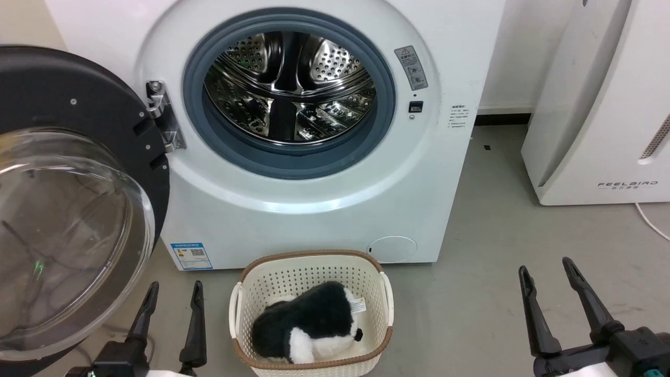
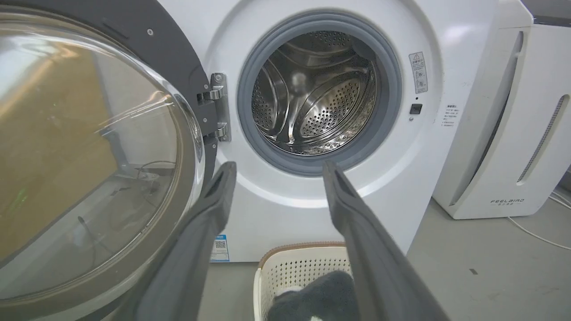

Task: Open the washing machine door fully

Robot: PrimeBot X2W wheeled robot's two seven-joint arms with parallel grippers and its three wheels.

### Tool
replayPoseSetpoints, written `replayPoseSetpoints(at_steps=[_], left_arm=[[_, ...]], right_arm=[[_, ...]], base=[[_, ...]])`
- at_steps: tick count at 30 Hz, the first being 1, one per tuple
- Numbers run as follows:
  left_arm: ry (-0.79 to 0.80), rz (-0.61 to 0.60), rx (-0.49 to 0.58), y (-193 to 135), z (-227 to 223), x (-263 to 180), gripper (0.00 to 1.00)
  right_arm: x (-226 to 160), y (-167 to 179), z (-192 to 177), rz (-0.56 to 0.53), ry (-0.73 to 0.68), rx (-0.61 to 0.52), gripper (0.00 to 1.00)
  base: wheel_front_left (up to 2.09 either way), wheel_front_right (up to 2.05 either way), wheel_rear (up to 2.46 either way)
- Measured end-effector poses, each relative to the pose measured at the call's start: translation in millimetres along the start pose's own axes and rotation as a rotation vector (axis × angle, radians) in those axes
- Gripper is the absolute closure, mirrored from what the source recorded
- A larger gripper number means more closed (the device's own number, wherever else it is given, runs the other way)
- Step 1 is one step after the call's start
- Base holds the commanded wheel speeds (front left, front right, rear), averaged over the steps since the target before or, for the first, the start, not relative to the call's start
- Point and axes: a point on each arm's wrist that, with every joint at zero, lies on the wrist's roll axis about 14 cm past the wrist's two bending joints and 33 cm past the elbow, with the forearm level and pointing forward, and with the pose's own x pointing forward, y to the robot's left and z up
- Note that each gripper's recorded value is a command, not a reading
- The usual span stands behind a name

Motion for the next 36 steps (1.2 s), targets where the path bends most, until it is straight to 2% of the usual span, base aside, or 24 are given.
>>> replayPoseSetpoints(at_steps=[1, 2, 36], left_arm=[[0.005, -0.004, 0.005, -1, -2, 0, 0.00], [0.008, -0.005, 0.007, -2, -2, 0, 1.00], [0.069, -0.003, 0.024, -5, -11, 3, 1.00]], right_arm=[[0, 0, 0, -0.001, 0.001, 0.000, 0.00], [0, -1, -1, -0.002, 0.002, -0.001, 1.00], [4, 4, -14, 0.012, 0.077, 0.003, 1.00]], base=[[0.00, 0.00, 0.00], [0.00, 0.00, 0.00], [0.00, 0.00, 0.00]])
